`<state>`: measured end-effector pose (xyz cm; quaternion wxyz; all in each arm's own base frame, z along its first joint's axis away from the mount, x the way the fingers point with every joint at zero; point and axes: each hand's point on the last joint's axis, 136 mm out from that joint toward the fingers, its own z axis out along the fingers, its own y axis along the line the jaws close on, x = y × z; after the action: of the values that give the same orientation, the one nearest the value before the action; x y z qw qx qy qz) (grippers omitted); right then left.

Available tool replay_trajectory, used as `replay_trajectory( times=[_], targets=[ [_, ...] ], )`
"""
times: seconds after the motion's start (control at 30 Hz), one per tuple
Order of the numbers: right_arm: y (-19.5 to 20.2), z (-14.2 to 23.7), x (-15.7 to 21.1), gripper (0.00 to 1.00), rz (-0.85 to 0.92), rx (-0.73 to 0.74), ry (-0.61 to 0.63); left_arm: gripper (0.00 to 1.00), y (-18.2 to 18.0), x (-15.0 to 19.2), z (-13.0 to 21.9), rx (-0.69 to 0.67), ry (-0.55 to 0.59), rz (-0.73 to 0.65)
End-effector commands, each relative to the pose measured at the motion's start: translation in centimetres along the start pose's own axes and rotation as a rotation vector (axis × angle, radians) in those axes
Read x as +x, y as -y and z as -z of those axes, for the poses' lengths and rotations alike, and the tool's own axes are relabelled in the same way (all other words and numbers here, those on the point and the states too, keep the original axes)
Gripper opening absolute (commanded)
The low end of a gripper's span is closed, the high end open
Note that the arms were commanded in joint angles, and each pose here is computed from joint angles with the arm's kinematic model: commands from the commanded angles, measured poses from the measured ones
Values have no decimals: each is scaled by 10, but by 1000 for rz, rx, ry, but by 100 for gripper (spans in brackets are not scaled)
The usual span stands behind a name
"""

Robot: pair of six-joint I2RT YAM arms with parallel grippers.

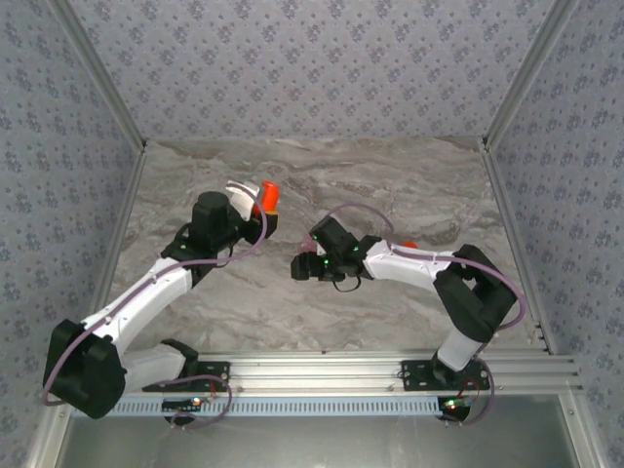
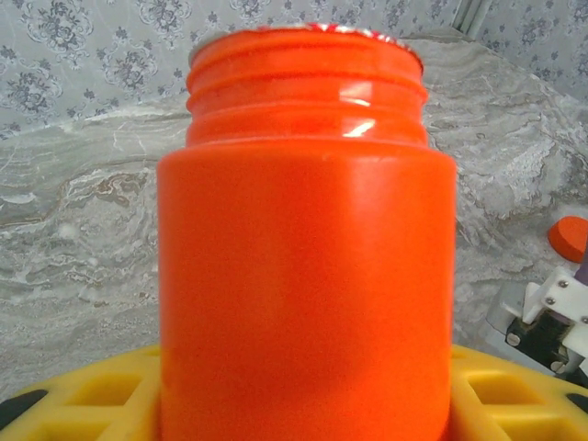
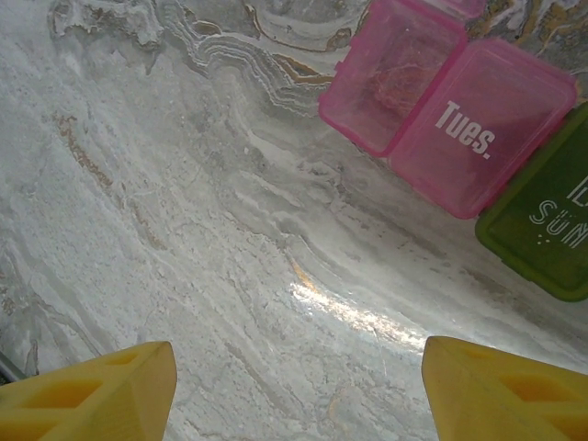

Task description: Sort the pills into containers

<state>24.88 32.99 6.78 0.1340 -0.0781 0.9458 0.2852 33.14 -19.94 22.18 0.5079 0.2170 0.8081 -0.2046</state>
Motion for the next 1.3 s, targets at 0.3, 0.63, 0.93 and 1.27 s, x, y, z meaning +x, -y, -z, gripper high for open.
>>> replay_trajectory(
  times=[0.3, 0.63, 0.93, 1.27],
  targets=[
    [20, -12, -5, 73, -39, 43, -10, 0, -4, -24, 5, -17, 56, -14],
    [26, -14, -24, 73, -56, 50, 13, 0, -3, -25, 6, -16, 61, -13],
    [35, -17, -39, 73, -71, 63, 24, 0, -3, -25, 7, -15, 63, -10],
    [32, -14, -54, 73, -75, 42, 40, 0, -2, -24, 7, -9, 58, -4]
  ],
)
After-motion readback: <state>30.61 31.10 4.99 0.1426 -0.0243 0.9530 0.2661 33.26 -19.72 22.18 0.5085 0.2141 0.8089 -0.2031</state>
